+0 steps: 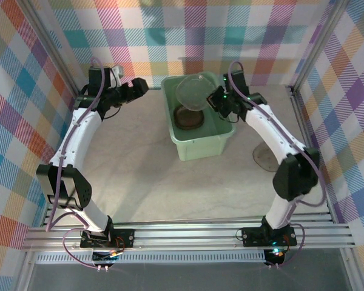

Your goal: Place the plates into the plastic bin on the countertop

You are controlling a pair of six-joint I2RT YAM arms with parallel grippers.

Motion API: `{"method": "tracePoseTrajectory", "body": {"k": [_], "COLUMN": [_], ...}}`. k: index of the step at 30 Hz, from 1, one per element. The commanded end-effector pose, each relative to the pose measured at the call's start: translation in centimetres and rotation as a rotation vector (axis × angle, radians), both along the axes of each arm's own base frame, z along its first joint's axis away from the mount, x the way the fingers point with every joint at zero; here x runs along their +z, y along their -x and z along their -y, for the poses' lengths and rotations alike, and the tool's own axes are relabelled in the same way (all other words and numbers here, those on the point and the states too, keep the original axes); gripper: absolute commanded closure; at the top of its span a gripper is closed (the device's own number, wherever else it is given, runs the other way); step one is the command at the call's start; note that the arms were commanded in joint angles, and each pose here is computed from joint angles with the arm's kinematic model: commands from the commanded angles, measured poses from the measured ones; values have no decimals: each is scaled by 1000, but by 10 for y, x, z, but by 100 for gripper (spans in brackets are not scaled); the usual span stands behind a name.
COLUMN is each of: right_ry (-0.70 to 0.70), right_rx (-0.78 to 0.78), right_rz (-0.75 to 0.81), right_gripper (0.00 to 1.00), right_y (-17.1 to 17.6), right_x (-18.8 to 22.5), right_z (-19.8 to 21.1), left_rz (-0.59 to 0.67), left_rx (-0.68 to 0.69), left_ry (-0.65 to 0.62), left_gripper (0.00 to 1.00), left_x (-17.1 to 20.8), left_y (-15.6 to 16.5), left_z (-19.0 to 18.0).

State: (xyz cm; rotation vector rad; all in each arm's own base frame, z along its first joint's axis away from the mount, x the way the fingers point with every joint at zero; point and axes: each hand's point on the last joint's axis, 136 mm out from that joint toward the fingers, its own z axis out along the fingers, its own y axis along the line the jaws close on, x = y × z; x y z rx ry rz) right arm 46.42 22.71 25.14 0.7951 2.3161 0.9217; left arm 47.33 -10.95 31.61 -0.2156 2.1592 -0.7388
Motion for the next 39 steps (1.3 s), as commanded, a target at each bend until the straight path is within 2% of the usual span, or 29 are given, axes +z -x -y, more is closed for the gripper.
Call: {"method": "tracePoseTrajectory", "body": {"k": [1,6,13,17,31,39], "right_ry": [-86,-84,-48,-59,-56,-19], "right_rx": [-179,-223,-359,-403,-572,-615], "right_rz": [-21,-41,-178,-194,-181,-206], "right_gripper": [100,100,100,100,100,100], "right_y": [-16,-36,-47,-49,-52,-51], "right_x": [1,-17,-43,-55,-83,-105], "right_z": [-10,-35,-32,-36,-46,-49], "left_rz": [77,79,4,-22,-88,-112], "left_rx": [3,63,118,151,132,131], "left_ry": [6,-48,-74,-72,-73,-99], "left_gripper": [5,5,5,5,5,5], "left_x": [20,17,-9,-19,-35,-36], "left_y": [-4,-6,-13,-15,-10,-2], "left_z": [-3,-20,-37,-51,-58,-65]}}
